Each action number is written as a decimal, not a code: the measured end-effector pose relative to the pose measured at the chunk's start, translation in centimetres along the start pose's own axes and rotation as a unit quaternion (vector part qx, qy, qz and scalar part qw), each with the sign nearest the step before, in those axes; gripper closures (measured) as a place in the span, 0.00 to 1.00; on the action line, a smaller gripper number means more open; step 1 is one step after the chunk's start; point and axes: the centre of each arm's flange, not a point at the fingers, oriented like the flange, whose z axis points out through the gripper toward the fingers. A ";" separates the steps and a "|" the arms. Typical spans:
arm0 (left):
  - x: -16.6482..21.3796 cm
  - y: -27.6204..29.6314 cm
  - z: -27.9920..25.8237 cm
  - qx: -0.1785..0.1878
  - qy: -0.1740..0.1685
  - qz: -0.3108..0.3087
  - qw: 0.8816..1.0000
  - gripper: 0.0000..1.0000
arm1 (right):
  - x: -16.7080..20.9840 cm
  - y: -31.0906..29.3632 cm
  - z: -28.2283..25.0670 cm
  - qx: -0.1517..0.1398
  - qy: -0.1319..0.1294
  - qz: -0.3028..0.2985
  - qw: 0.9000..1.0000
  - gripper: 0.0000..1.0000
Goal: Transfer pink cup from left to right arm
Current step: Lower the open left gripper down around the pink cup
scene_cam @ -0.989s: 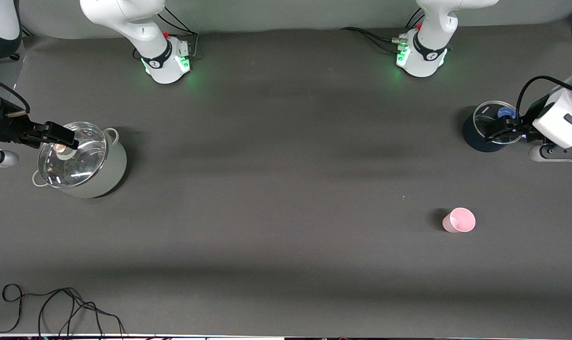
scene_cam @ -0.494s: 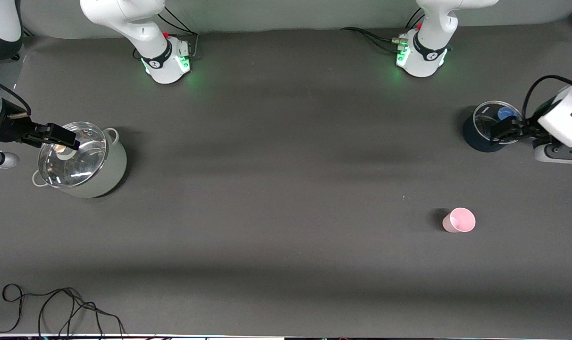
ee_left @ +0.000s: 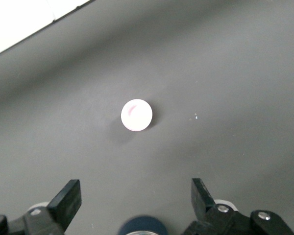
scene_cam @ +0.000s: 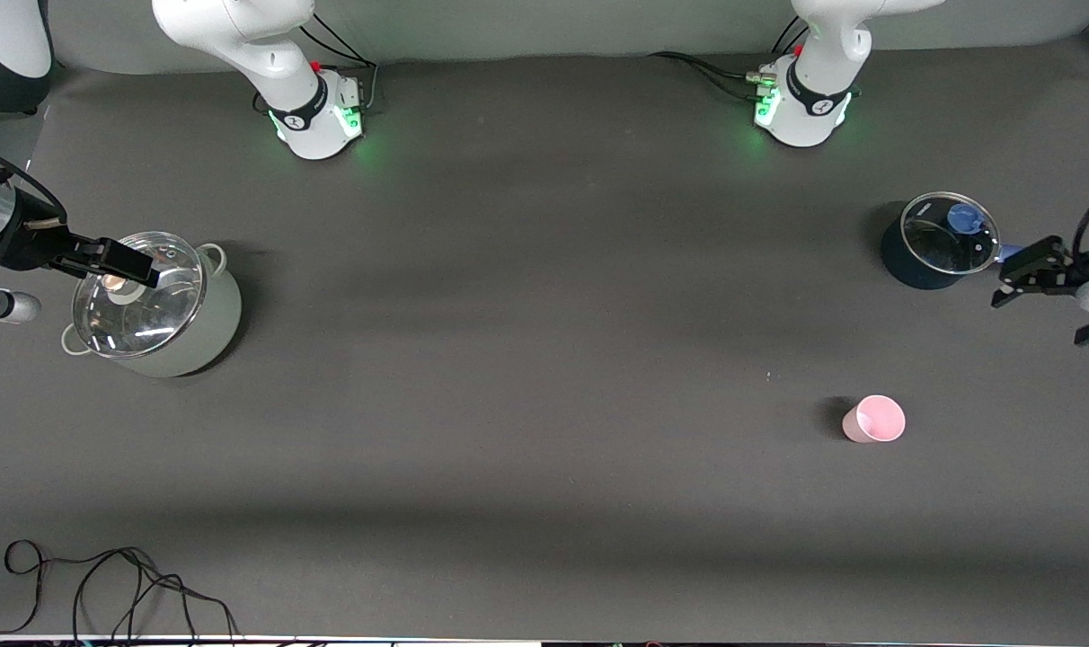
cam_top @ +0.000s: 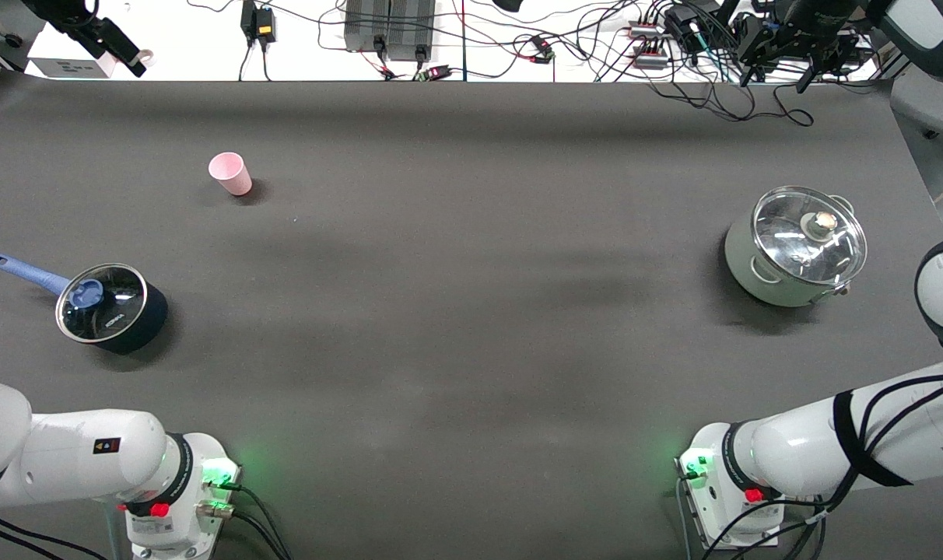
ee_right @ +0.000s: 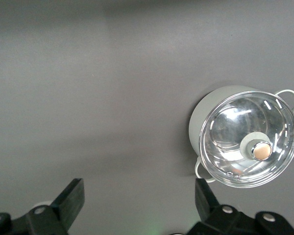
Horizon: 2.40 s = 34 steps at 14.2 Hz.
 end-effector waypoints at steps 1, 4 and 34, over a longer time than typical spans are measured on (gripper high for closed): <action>-0.7 -1.7 0.6 -0.020 0.018 0.021 0.999 0.00 | 0.0 0.0 0.0 0.000 0.000 0.000 1.000 0.00; -3.1 -6.6 3.3 -0.068 0.061 0.061 0.994 0.00 | 0.0 0.1 0.2 0.000 -0.002 0.001 1.000 0.00; -17.3 -16.8 45.8 -0.171 0.455 0.296 0.822 0.00 | -1.1 2.2 1.6 0.009 0.006 0.002 1.000 0.00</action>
